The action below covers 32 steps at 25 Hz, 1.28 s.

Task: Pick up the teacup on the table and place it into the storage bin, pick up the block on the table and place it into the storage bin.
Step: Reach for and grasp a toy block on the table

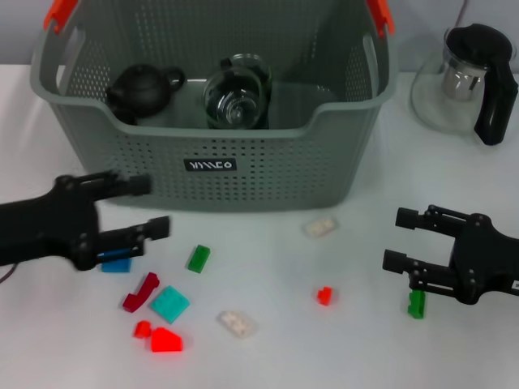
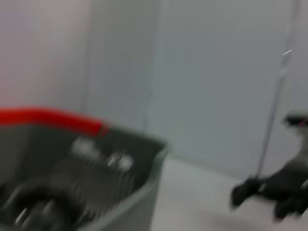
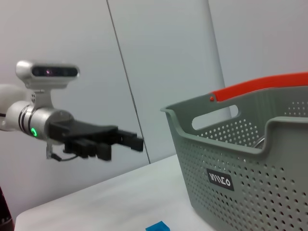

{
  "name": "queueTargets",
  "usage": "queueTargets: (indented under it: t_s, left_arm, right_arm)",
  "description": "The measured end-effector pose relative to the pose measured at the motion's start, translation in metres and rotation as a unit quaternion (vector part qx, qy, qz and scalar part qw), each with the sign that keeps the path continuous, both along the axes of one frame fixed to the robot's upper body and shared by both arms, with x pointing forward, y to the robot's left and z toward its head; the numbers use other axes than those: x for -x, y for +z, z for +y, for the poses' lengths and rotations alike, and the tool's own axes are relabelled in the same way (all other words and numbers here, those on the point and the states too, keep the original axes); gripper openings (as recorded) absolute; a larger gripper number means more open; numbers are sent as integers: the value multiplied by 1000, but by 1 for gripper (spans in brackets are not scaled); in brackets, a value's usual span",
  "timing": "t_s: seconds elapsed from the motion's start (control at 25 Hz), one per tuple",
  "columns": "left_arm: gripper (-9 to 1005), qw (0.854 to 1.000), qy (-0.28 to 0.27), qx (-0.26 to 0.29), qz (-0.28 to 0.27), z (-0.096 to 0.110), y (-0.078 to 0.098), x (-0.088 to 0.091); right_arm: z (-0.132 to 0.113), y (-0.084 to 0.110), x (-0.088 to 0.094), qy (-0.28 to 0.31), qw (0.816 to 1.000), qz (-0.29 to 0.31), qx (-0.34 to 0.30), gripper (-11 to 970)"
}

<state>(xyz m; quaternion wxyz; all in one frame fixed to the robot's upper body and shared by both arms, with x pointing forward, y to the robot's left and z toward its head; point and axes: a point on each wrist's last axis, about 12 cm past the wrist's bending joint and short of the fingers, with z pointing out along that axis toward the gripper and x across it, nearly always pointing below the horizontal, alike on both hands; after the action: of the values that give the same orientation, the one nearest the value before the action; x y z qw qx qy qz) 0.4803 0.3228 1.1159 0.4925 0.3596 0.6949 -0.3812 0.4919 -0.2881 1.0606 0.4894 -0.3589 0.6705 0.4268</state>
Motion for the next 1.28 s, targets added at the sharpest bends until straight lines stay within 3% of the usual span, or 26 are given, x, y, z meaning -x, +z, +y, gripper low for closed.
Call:
queueTargets:
  t_s: [0.28,0.44,0.72,1.28]
  left_arm:
    - [703,995,16,-99,-5,20,-21,11]
    - [703,990,31,-134,-17,21,-33,7]
    - [703,980,61,-187,17,19,-58,-9]
    - [703,970,88,-223,32,20,-73,-14]
  right_arm:
    - [0,0,0,0,1000,2,-1,760]
    - [0,-1,1,-1,1000,5,-2,760]
    - [1,-1,1,-1,1000,7,-1,760]
    - [1,0,1,-1,1000,7,-4,760]
